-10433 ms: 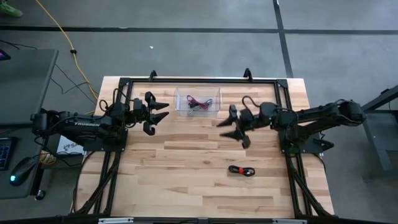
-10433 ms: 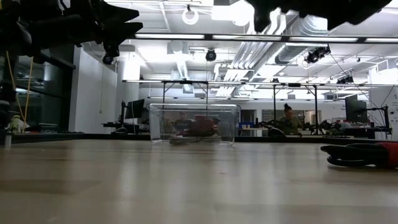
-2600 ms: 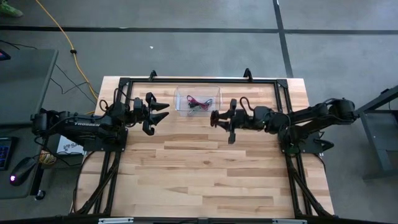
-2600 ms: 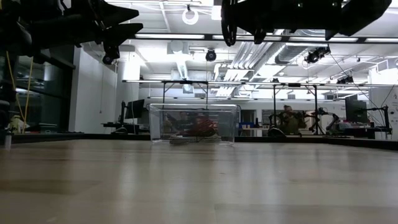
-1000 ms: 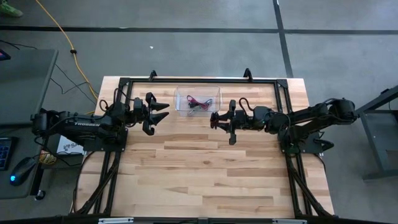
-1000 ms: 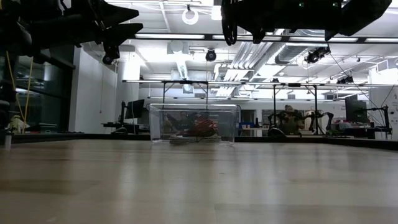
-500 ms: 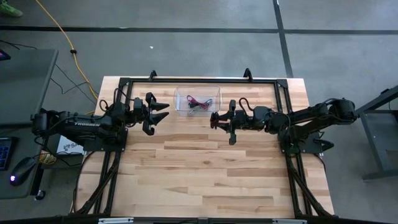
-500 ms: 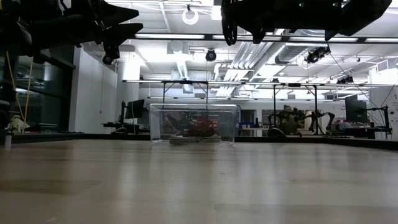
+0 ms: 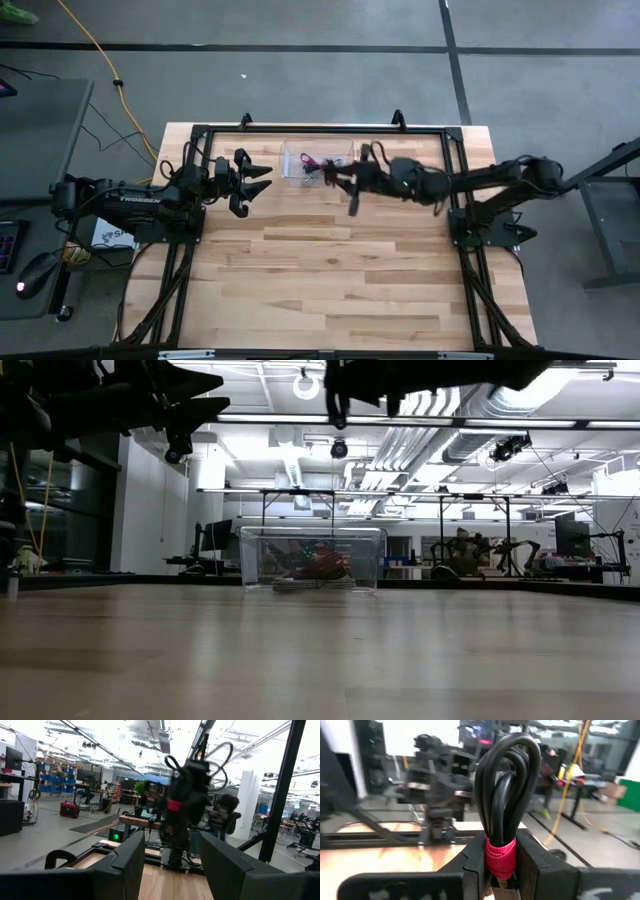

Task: Pick and place USB-C Cables
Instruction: Put the black charger cable into the transparent bin, then return to Home Position

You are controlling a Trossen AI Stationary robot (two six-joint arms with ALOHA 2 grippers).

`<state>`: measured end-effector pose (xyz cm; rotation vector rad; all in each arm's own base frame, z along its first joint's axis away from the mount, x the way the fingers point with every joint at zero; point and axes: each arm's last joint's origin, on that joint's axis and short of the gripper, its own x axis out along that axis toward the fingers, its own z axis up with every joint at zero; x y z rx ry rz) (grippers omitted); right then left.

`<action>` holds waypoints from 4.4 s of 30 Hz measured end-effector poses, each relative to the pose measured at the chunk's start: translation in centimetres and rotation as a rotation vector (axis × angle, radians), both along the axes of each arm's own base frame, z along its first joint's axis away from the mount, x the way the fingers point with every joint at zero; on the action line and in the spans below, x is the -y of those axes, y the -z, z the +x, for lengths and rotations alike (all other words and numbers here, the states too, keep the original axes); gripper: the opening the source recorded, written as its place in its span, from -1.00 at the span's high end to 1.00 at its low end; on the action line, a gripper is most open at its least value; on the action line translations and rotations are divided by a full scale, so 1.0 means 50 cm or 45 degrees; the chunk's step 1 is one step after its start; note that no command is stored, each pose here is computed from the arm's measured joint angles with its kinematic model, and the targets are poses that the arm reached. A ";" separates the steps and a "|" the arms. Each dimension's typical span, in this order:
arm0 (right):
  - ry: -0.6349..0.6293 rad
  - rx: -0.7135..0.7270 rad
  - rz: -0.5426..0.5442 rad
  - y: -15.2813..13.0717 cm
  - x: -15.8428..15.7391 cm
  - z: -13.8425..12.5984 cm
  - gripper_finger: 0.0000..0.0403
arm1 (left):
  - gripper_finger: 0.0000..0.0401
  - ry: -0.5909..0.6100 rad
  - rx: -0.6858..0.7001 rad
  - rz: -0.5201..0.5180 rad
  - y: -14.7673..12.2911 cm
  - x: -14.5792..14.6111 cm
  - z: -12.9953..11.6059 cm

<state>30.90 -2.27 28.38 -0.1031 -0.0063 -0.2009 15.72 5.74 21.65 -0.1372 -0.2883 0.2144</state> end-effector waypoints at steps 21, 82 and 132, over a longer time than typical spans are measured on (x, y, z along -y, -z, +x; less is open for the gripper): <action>0.308 -0.565 0.210 -0.034 0.210 0.176 0.73 | 0.18 0.002 0.000 0.000 0.000 0.000 0.000; 0.367 -1.158 0.507 0.250 0.293 0.201 0.54 | 0.18 0.001 0.000 -0.002 0.000 0.000 0.000; 0.395 -1.149 0.537 0.252 0.302 0.197 -0.07 | 0.18 0.001 0.000 -0.002 0.000 0.000 0.000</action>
